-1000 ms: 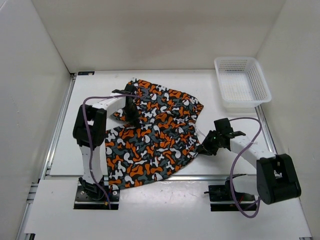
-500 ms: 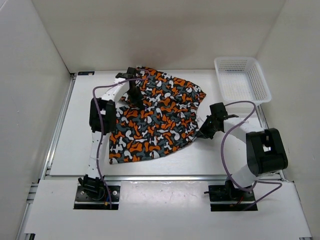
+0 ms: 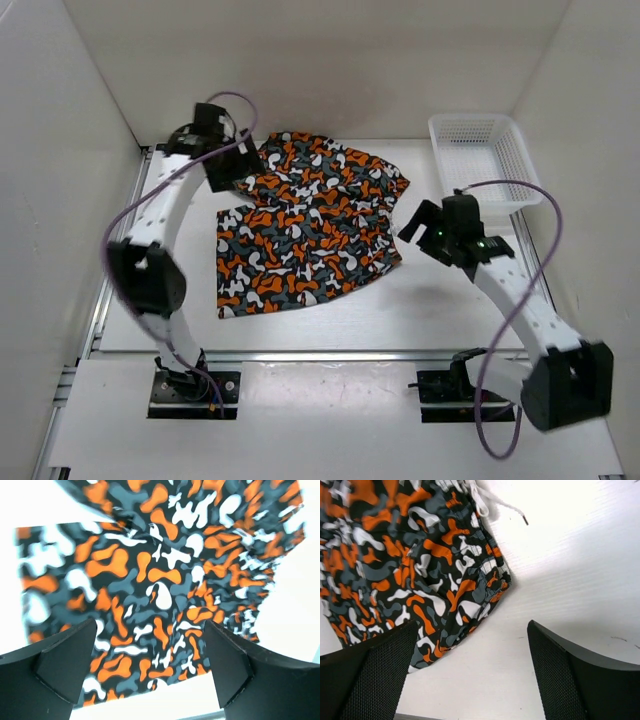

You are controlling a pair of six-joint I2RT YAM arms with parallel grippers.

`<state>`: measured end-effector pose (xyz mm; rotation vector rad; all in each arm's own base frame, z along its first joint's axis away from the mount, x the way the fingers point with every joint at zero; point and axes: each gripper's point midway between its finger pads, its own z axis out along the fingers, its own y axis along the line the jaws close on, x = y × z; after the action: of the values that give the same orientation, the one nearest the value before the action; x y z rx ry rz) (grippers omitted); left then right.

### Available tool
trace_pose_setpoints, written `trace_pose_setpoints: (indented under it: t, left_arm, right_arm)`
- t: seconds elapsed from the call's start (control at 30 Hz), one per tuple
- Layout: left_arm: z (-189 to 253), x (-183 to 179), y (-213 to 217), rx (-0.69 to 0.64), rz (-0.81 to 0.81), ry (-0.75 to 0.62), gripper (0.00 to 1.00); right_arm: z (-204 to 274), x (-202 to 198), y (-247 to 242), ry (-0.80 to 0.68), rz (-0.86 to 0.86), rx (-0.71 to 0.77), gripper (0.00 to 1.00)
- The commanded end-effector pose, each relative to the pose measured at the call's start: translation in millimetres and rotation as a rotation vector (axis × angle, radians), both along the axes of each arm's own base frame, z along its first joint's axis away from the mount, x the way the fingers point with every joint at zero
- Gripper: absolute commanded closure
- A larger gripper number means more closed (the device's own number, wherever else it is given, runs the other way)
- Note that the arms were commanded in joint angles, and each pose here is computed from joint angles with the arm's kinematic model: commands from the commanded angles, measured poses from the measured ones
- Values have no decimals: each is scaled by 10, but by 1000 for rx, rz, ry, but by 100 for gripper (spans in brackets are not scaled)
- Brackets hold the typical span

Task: Fold and stack the shorts
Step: Flatten the shorts out, then fold the shorts

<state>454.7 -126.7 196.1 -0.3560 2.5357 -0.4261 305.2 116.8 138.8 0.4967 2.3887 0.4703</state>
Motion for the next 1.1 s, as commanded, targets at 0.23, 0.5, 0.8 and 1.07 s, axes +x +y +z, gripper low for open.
trace_pose_setpoints:
  t: [0.23, 0.5, 0.8, 1.07]
  left_arm:
    - [-526, -1862, 593, 107, 300, 120, 1]
    - [-928, -2489, 556, -151, 551, 246, 1]
    - [-1448, -2551, 621, -107, 675, 362, 1]
    - [-1672, -2496, 728, -36, 713, 393, 15]
  right_arm:
    - [-159, -671, -381, -107, -58, -121, 9]
    - [-395, -743, 44, 77, 121, 28, 26]
    - [-555, -693, 161, 196, 127, 126, 27]
    - [-522, -645, 159, 190, 123, 146, 26]
